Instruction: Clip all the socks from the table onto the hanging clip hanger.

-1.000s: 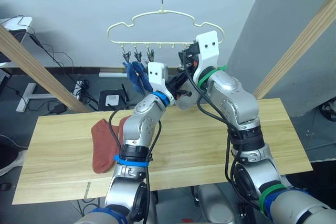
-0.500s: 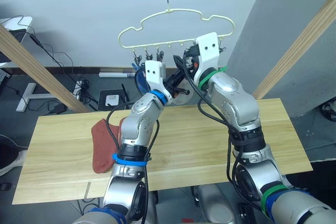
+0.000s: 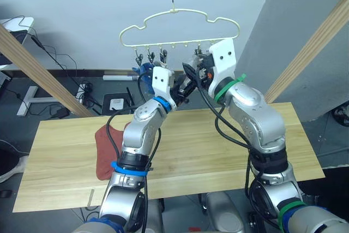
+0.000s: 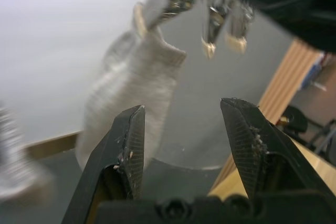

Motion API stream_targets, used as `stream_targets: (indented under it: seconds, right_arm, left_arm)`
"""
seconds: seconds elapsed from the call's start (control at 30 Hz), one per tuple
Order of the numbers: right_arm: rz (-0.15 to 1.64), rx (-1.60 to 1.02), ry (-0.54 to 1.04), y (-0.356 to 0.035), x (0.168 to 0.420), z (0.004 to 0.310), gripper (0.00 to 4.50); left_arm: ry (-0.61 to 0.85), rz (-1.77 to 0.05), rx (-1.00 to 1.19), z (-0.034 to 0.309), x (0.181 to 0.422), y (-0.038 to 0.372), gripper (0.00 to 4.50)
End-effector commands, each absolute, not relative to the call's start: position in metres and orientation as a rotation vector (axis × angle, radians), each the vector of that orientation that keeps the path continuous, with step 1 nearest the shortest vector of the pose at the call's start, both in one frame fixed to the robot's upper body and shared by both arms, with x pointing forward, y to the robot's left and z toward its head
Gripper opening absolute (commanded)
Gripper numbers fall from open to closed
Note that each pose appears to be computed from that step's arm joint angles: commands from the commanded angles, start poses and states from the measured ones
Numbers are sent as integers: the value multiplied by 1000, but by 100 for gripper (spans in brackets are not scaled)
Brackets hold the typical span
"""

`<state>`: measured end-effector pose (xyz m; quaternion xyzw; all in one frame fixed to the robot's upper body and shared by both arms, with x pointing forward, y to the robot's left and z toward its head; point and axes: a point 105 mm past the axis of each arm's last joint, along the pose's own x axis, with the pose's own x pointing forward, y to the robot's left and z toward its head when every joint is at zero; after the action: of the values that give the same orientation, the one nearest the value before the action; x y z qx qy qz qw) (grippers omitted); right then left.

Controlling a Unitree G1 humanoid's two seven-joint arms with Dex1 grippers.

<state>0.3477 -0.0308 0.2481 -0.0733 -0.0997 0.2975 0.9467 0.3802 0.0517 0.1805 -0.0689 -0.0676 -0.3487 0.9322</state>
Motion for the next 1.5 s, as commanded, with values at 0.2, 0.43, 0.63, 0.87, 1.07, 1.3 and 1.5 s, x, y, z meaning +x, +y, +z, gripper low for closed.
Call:
stream_targets:
  seconds: [0.2,0.43,0.63,0.87,1.07,1.3,1.5]
  right_arm:
    - [494,-124,-320,-49,335,266,291]
    - [401,-105,-276,-60,355,258,291]
    - [351,-89,-261,-67,365,257,201]
    - [329,-83,-242,-69,372,254,201]
    - [344,-96,-237,-66,382,255,201]
    - [351,-116,-253,-63,394,259,201]
    - [357,-114,-259,-60,399,260,201]
  left_arm:
    - [-253,-915,29,206,351,65,252]
    - [-280,-1008,90,227,338,82,252]
    - [-288,-1010,113,234,336,87,256]
    - [-283,-1008,118,233,337,86,256]
    - [-283,-1007,120,233,337,86,256]
    - [-279,-1005,125,233,337,87,256]
    - [-277,-1004,127,232,337,87,256]
